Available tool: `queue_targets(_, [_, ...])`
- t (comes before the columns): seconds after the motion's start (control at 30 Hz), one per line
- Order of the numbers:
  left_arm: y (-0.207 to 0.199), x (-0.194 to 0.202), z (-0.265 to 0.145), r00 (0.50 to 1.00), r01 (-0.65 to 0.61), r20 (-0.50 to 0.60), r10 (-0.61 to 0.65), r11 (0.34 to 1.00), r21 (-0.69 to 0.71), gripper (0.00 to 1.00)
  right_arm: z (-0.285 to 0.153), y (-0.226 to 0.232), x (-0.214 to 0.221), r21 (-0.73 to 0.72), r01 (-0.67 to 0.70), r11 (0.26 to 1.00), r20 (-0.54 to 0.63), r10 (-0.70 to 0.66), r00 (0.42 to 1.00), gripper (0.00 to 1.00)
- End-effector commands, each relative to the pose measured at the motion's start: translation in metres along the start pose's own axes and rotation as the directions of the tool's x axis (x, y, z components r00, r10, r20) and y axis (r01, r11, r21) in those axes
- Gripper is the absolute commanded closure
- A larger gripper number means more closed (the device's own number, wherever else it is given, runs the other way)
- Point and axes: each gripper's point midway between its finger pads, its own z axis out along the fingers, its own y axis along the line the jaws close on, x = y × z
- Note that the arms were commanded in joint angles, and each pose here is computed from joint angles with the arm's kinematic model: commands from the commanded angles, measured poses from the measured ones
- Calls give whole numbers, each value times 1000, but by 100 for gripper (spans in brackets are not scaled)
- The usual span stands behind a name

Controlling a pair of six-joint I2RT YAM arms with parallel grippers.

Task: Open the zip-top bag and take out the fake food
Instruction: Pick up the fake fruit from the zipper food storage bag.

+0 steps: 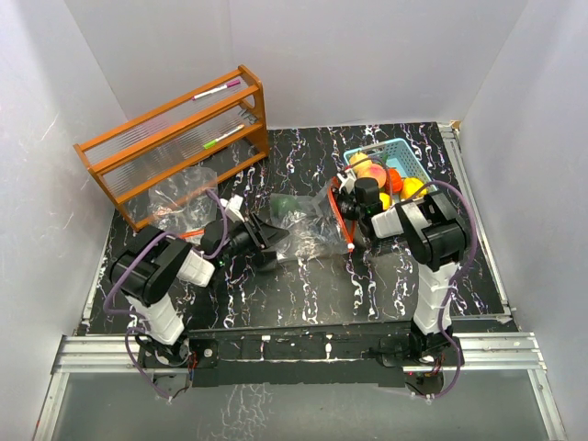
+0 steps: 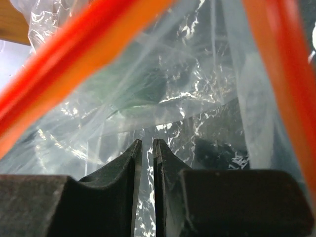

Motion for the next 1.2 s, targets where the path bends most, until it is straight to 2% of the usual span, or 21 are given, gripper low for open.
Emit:
queue_targets(0.0, [-9,-15,3,995,-100,-5,100,995,-19,39,8,35,-41,-136,78,988,99,-65,993,81])
queue_targets(0.07, [-13,-20,2,994,-110,1,110,994,-25,35,11,32,-43,-127,82,989,99,-70,993,81])
queue_targets(0.17, [-5,-33,0,993,-100,48,105,990,-96,36,14,29,-43,-120,80,989,97,-69,993,81])
queue_targets(0.47, [47,-70,12,983,8,177,51,948,-319,41,11,23,-36,-99,79,992,81,-71,994,81])
queue_targets(0.6, [68,-90,8,970,30,231,71,913,-407,40,11,24,-31,-106,80,991,72,-73,995,80])
queue_targets(0.67, [73,-99,12,967,39,246,67,914,-404,38,12,25,-29,-107,79,991,67,-72,995,80])
queue_targets(0.73, [77,-107,19,963,68,268,38,925,-375,28,12,25,-29,-107,79,991,66,-73,995,80])
queue_targets(0.83, [85,-115,32,955,118,295,-23,944,-308,27,13,25,-27,-111,79,991,60,-73,996,80])
queue_targets(1.0, [83,-121,54,961,120,271,-48,959,-257,34,15,25,-26,-110,78,991,55,-72,996,80])
queue_targets(1.17, [88,-113,54,964,132,260,-62,957,-259,49,15,26,-26,-108,80,991,53,-74,996,80])
